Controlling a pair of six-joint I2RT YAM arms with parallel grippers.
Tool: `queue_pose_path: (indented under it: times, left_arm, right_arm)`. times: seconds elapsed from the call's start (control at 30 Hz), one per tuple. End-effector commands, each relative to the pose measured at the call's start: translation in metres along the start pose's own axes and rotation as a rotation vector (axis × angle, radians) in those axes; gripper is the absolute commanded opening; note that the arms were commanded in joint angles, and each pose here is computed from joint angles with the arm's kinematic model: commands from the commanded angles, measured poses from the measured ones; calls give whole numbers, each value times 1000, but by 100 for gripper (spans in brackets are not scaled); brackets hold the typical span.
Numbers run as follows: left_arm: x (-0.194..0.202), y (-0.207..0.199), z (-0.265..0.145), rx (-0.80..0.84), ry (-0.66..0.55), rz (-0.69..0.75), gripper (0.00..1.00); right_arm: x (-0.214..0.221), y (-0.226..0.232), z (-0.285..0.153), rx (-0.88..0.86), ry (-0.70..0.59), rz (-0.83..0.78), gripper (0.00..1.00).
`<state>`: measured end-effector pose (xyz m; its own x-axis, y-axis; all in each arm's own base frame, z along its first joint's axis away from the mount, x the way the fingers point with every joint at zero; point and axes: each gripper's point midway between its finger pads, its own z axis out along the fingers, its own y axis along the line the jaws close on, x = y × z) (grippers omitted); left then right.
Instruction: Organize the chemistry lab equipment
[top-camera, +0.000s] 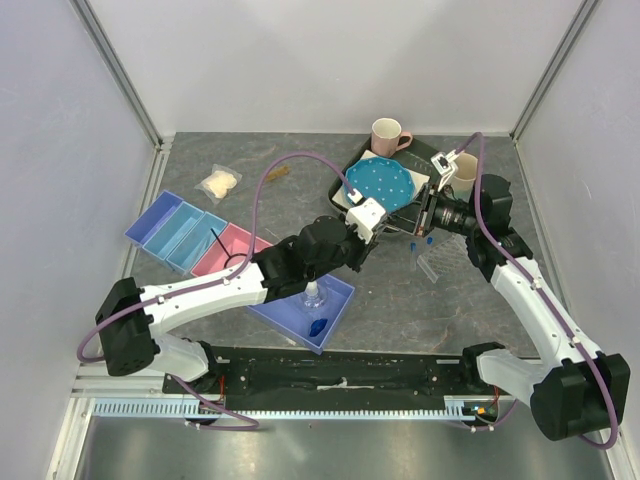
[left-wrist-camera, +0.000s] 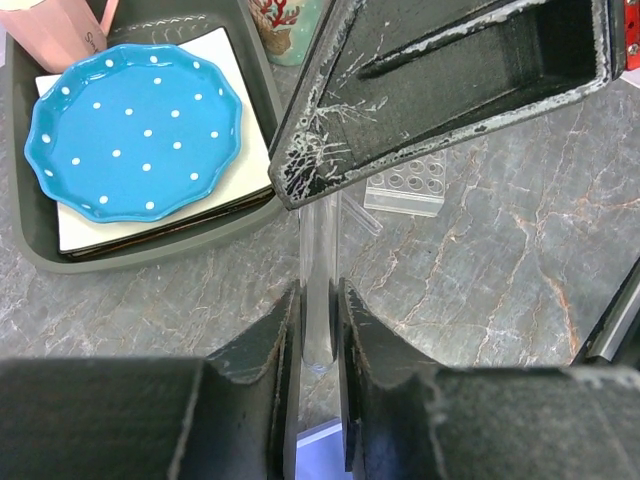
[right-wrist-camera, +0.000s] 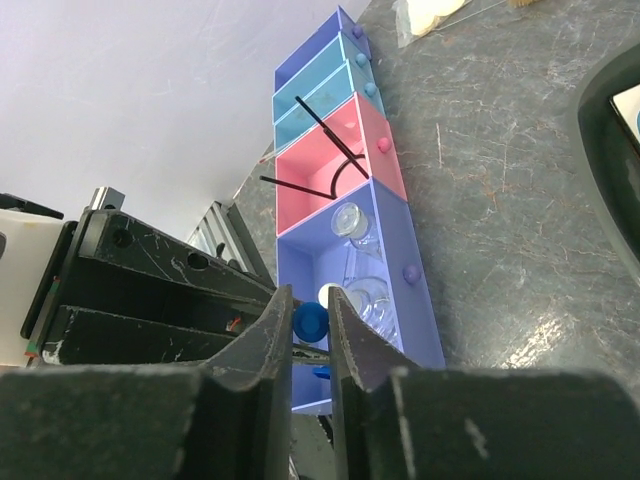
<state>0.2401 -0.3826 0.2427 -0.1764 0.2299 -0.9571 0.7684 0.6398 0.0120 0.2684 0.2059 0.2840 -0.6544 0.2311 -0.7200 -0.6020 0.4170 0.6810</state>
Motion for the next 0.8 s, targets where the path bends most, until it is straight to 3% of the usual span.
queue_pose_path:
  times: [0.0,0.1,0.13,0.23,0.4,0.53,0.77]
  left_arm:
    - [-20,3,-8,1,-58,9,25]
    - [-26,5,-13,-14,-72,-42,63]
    - [-33,7,-19,-22,-88,-84,83]
    - [-39,12,-32,-8,-108,-144,100]
    - [-30,33,-70,51,-74,-256,100]
    - [-2,44,-94,69,-33,-223,100]
    - [44,49,-122,66,-5,-217,100]
  right_arm:
    - [-12,12,-3,-40,-8,-81,11]
    - [-11,7,-4,-10,-3,-115,9]
    - [-11,3,-5,10,-3,-141,9]
    - [-12,-22,-15,107,-3,-222,9]
    - [-15,-75,-48,317,-41,-334,9]
    - [-20,-113,-82,528,-74,-441,10]
    - [-7,-157,-113,699,-60,-429,10]
